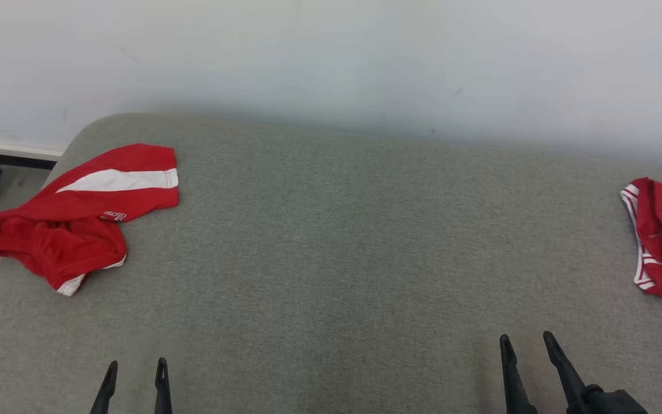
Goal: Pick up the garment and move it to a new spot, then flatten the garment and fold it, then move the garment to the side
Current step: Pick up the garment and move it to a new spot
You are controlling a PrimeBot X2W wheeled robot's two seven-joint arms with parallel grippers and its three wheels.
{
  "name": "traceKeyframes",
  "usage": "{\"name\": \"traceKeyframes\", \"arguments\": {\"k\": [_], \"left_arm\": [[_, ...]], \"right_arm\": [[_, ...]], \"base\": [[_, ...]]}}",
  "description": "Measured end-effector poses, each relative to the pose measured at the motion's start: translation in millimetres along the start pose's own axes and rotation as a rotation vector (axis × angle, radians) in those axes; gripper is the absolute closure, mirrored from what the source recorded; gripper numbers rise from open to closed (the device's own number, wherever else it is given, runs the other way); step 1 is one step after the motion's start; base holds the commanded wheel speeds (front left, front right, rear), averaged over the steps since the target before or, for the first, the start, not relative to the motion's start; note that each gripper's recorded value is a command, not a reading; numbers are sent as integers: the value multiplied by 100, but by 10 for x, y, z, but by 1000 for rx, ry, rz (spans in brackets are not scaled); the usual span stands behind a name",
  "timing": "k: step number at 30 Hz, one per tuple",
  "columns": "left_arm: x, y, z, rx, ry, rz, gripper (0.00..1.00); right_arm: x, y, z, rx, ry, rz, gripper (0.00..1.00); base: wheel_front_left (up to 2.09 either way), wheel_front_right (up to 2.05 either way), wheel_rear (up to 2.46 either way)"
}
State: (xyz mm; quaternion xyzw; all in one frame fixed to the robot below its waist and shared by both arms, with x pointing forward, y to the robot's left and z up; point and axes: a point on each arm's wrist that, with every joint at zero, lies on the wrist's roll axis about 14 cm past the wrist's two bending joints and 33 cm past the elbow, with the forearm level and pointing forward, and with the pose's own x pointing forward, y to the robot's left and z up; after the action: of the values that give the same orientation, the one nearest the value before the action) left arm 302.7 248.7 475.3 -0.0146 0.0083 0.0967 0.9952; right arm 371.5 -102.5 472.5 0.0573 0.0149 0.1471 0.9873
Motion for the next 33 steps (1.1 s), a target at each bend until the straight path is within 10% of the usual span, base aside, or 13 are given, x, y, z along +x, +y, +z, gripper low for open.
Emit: {"name": "traceKeyframes", "arguments": {"k": [33], "left_arm": [[-941, 955, -22, -11, -16, 338, 0]], "right_arm": [[289, 1014, -50, 19, 30, 314, 0]], "base": [[0, 0, 0]]}}
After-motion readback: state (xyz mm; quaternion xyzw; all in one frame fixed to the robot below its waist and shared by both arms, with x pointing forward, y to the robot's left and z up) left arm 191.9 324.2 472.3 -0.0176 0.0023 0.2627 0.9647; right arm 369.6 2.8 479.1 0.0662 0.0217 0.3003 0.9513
